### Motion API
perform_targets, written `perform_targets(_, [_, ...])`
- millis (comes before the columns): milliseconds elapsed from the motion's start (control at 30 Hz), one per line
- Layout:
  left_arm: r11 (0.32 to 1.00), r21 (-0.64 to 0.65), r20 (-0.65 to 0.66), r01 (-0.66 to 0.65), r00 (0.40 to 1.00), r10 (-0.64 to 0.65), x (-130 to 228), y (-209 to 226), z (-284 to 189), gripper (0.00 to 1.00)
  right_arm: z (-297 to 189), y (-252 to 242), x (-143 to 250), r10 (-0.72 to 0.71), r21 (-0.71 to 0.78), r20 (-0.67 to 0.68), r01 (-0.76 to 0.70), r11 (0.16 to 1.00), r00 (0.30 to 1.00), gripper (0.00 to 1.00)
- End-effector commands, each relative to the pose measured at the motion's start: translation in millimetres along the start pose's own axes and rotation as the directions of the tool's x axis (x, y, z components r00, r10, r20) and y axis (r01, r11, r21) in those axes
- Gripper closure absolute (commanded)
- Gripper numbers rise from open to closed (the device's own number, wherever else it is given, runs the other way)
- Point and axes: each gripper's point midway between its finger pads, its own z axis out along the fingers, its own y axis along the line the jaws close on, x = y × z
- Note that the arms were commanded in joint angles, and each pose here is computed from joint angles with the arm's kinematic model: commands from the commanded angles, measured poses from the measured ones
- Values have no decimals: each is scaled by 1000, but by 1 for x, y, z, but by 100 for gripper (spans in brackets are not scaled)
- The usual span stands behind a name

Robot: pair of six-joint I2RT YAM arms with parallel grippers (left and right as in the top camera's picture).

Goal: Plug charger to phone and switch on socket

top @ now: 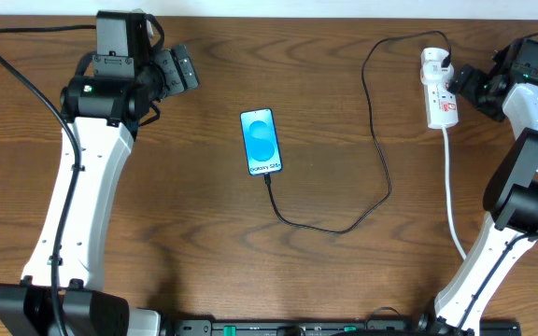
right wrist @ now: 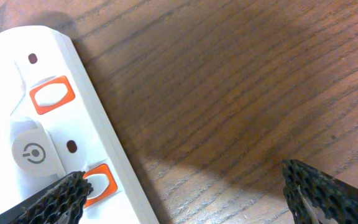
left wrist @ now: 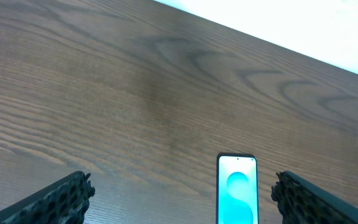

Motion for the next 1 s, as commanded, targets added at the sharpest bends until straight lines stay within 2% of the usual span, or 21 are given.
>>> perform_targets(0, [1000, -10, 14, -5, 1000, 5, -3, 2, -4, 4, 12, 10, 17, -27, -45, -57, 24, 999, 998, 1])
perform_targets(500, [1000, -9, 14, -5, 1000, 5, -4, 2, -4, 4, 14, 20, 30, -88, -47, -92, 84, 995, 992, 1])
perform_targets(667, [1000, -10, 14, -5, 1000, 5, -3, 2, -4, 4, 16, 20, 32, -101, -6, -91, 101, 995, 991, 1])
perform_targets(967, [1000, -10, 14, -5, 1000, 5, -3, 2, -4, 4, 5, 9, 17, -49, 2, -56, 50, 999, 997, 1])
